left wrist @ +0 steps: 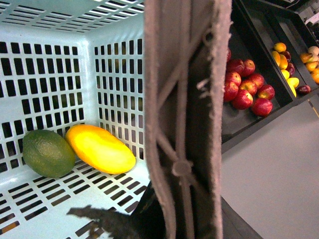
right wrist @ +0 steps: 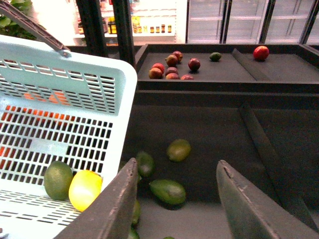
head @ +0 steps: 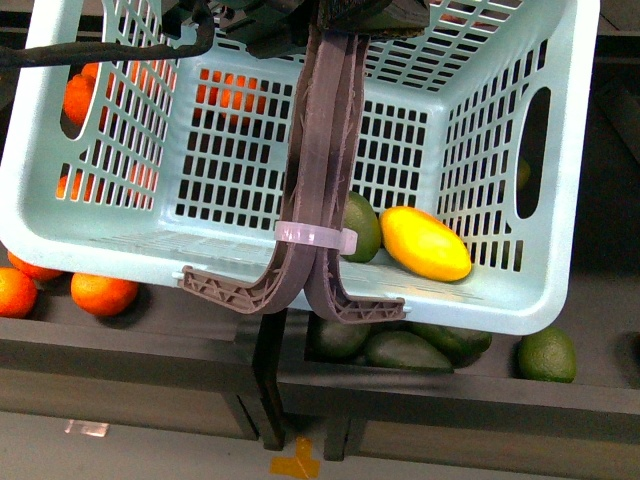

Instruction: Pick mango and avocado into basket

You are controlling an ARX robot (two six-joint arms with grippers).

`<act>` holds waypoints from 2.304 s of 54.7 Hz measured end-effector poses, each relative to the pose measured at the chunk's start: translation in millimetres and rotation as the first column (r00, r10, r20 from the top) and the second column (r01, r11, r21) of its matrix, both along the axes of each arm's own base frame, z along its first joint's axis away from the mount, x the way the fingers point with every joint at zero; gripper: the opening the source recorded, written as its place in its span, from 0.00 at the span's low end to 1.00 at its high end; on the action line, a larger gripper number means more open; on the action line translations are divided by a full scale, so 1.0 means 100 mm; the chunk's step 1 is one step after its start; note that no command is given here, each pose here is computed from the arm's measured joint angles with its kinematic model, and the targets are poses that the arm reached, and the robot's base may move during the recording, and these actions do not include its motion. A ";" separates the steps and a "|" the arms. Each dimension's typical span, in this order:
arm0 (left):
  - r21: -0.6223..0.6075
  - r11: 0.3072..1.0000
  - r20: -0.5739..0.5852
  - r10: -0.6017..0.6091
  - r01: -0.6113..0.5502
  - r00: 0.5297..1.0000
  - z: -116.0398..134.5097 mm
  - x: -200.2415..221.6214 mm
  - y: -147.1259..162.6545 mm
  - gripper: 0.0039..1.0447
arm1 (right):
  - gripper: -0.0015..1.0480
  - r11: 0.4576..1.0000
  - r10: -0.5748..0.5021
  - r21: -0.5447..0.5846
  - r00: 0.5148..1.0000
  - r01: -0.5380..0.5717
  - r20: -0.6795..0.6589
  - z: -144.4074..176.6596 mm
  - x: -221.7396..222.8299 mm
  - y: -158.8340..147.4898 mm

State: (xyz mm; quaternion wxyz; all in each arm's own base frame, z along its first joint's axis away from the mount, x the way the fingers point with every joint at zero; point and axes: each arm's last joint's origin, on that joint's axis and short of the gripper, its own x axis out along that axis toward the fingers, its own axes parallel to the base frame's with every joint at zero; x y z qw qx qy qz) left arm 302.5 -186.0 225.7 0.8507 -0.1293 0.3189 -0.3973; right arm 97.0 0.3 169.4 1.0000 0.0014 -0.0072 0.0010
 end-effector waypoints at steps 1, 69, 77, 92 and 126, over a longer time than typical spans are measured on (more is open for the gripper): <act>0.000 1.000 0.000 0.000 0.000 1.000 0.00 0.00 0.00 0.05 | 0.52 1.000 0.000 0.000 1.000 0.000 0.000 0.00 0.00 0.00; -0.003 1.000 -0.002 -0.009 0.009 1.000 0.00 0.00 -0.01 0.05 | 0.92 1.000 0.000 0.000 1.000 0.000 -0.001 0.00 0.00 0.00; -0.004 1.000 -0.004 -0.009 0.009 1.000 0.00 -0.01 -0.01 0.05 | 0.92 1.000 0.000 0.000 1.000 0.000 -0.001 0.00 0.00 0.00; 0.000 1.000 -0.001 0.000 0.000 1.000 0.00 0.00 -0.01 0.05 | 0.92 1.000 0.000 0.001 1.000 0.000 -0.002 0.00 0.00 0.00; -0.388 0.152 -0.301 0.912 -0.909 0.280 -0.06 0.42 0.07 0.05 | 0.92 1.000 -0.003 0.000 1.000 0.003 -0.001 0.00 0.00 0.00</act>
